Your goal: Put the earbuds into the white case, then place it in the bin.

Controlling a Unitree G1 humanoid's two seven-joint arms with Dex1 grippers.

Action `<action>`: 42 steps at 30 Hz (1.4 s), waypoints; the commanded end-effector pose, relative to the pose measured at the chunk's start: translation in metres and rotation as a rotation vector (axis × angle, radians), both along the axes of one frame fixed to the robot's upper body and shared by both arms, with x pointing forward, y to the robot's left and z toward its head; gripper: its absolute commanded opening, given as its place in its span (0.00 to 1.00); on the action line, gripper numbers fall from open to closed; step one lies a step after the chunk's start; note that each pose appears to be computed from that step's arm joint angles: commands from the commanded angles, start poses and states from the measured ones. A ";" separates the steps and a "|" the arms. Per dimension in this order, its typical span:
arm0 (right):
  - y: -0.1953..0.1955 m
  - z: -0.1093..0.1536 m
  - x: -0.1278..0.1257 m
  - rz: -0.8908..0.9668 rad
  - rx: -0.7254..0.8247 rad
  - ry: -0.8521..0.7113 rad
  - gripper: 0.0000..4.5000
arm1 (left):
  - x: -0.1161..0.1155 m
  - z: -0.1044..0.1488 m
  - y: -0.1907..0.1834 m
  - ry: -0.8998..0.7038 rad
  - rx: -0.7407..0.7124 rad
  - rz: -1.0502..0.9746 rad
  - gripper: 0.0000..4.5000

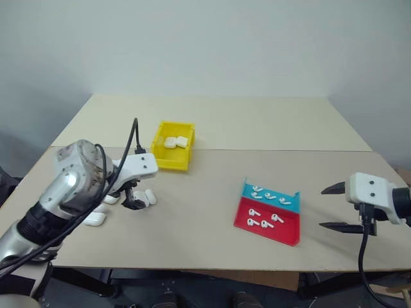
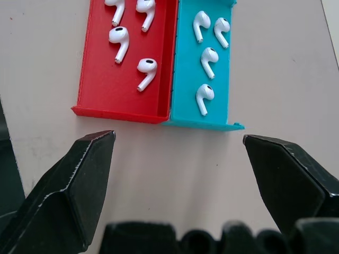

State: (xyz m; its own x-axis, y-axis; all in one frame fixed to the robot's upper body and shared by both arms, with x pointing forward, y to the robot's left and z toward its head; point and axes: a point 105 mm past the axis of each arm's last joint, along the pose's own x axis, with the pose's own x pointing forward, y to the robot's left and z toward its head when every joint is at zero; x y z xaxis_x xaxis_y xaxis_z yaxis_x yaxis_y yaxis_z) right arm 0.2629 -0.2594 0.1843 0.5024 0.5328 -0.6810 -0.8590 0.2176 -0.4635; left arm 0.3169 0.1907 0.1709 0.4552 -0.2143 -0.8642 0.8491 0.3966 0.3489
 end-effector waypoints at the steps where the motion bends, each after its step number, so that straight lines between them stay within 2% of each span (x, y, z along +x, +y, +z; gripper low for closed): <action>1: 0.000 0.010 0.004 0.017 -0.023 -0.036 1.00 | 0.004 0.004 0.003 -0.044 0.053 0.021 1.00; 4: 0.000 0.009 0.004 0.021 -0.024 -0.033 1.00 | 0.008 0.002 0.011 -0.036 0.106 0.001 1.00; 7: 0.001 0.007 0.003 0.018 -0.024 -0.033 1.00 | 0.015 0.001 0.013 -0.022 0.098 0.003 1.00; 16: -0.004 0.002 -0.006 -0.028 -0.021 -0.039 1.00 | -0.010 -0.016 0.013 0.131 0.112 -0.129 1.00; 23: -0.003 0.000 -0.007 -0.039 -0.017 -0.045 1.00 | -0.007 -0.025 0.019 0.136 0.131 -0.109 1.00; 31: -0.002 0.004 -0.005 -0.034 -0.008 -0.052 1.00 | -0.012 -0.003 0.014 0.077 0.131 -0.143 1.00; 36: -0.002 0.004 -0.003 -0.032 -0.005 -0.056 1.00 | -0.012 0.008 0.028 0.022 0.218 -0.116 1.00; 42: 0.000 0.002 0.001 -0.022 -0.004 -0.056 1.00 | -0.001 0.002 0.029 0.045 0.127 -0.033 1.00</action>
State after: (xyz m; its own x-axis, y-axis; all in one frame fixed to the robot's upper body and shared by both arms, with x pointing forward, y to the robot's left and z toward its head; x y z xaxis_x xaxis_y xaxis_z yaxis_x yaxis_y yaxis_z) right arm 0.2615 -0.2615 0.1792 0.5316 0.5131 -0.6739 -0.8430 0.2439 -0.4794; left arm 0.3105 0.2205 0.1607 0.3697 -0.0982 -0.9240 0.8976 0.2947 0.3278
